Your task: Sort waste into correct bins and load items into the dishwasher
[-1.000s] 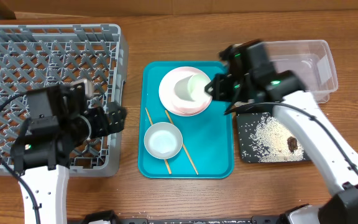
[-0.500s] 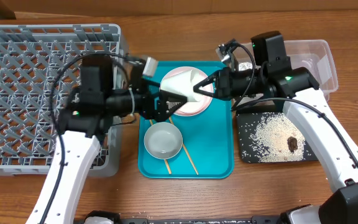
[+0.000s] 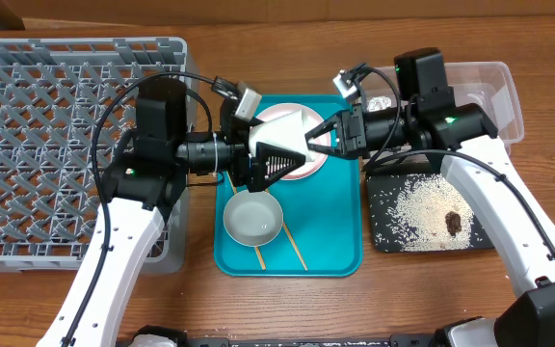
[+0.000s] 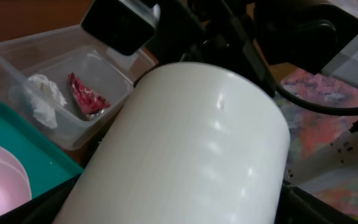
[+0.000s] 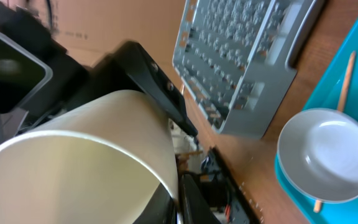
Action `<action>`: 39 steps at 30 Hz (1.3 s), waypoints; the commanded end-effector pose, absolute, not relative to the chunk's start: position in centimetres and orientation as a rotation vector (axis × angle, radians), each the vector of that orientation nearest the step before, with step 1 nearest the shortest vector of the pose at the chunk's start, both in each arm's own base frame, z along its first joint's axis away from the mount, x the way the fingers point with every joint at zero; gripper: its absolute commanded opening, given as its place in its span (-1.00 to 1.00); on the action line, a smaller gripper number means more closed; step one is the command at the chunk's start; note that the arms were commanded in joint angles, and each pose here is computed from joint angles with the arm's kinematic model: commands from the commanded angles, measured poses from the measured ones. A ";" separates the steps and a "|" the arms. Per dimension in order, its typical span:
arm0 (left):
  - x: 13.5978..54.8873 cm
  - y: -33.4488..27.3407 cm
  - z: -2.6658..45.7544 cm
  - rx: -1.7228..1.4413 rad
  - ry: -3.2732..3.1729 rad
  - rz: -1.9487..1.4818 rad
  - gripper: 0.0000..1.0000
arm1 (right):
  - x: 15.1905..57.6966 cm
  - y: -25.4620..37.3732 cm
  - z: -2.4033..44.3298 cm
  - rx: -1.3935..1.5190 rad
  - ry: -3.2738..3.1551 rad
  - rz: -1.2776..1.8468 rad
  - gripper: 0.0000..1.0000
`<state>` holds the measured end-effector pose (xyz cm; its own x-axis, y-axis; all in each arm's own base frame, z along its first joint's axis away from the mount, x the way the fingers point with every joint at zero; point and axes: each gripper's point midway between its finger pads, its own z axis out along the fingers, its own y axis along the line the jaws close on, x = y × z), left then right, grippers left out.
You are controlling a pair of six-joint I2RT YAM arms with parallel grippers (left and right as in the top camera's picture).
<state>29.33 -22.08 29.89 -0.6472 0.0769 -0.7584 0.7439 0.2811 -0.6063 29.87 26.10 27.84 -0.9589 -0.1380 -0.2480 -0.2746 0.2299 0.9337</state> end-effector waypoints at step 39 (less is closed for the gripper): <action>33.9 -4.8 20.1 -0.113 2.481 -0.737 -0.92 | 33.9 13.5 17.5 0.173 2.812 0.700 0.20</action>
<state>32.98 -11.10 22.08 -0.8496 -0.1153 -0.5147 0.2807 0.7273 -0.6263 31.99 19.01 18.26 -0.9902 0.0910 -0.1057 -0.0006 0.7549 0.6558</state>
